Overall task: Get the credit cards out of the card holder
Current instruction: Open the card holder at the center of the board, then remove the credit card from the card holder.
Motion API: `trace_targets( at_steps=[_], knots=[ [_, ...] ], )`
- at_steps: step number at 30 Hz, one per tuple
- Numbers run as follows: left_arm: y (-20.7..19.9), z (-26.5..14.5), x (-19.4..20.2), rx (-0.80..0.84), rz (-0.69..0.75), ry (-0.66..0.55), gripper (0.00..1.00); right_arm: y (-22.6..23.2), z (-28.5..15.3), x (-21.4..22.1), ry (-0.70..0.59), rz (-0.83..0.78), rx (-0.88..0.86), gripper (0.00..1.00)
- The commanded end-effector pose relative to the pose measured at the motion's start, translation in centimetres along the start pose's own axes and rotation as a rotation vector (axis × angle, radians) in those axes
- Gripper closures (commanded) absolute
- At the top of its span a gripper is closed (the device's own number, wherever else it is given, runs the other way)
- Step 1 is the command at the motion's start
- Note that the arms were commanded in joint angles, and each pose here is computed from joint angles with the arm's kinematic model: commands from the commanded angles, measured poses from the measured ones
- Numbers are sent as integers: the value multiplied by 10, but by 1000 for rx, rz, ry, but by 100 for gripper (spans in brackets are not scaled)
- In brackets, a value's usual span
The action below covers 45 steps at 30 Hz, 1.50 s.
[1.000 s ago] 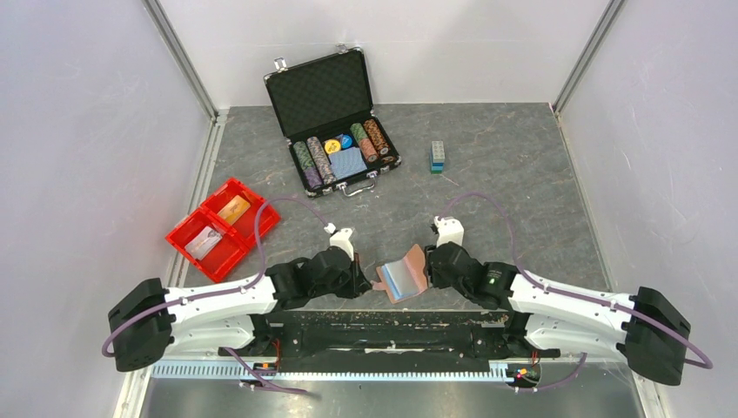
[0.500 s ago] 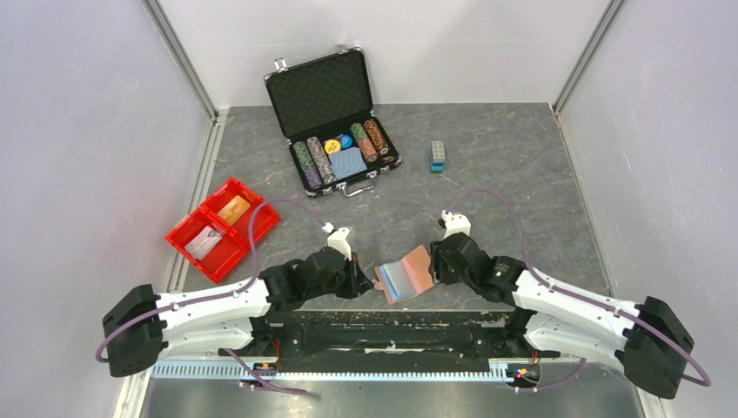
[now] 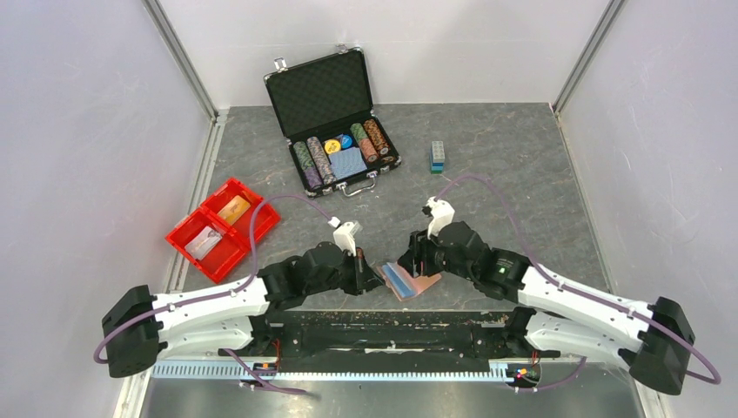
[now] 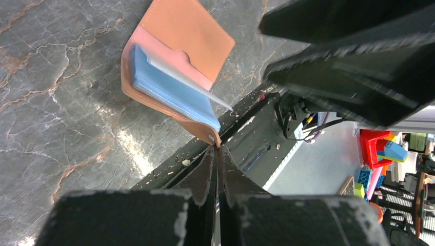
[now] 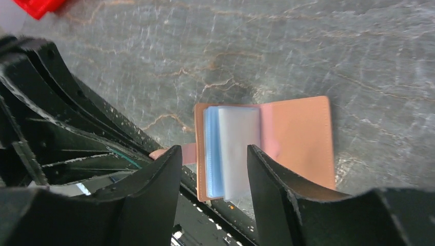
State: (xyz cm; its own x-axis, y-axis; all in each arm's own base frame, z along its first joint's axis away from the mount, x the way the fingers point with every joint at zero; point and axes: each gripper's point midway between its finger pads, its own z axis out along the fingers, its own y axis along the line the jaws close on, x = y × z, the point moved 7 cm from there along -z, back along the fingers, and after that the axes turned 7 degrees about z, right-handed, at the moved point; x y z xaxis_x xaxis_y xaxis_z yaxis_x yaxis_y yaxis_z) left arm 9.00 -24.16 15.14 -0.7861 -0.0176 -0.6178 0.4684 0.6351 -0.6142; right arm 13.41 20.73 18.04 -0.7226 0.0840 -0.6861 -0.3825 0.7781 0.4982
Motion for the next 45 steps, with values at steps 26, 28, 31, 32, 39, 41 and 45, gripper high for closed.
trace_targets(
  at_steps=[26, 28, 31, 32, 39, 41, 45],
  knots=[
    [7, -4, -6, -52, 34, -55, 98, -20, 44, 68, 215, -74, -14, 22],
    [8, -5, -5, -53, 34, -56, 98, -19, 45, 68, 216, -72, -16, 22],
    [9, -5, -4, -57, 34, -57, 98, -16, 47, 68, 215, -75, -23, 22],
    [10, -5, -3, -58, 33, -55, 98, -16, 47, 68, 214, -77, -22, 21],
    [14, -9, -1, -61, 23, -68, 98, -12, 48, 71, 204, -65, -11, 16],
    [14, -10, 0, -61, 20, -73, 98, -15, 50, 72, 203, -68, 13, 17],
    [16, -13, -1, -72, 23, -79, 98, -25, 52, 76, 207, -79, 83, 26]
  ],
)
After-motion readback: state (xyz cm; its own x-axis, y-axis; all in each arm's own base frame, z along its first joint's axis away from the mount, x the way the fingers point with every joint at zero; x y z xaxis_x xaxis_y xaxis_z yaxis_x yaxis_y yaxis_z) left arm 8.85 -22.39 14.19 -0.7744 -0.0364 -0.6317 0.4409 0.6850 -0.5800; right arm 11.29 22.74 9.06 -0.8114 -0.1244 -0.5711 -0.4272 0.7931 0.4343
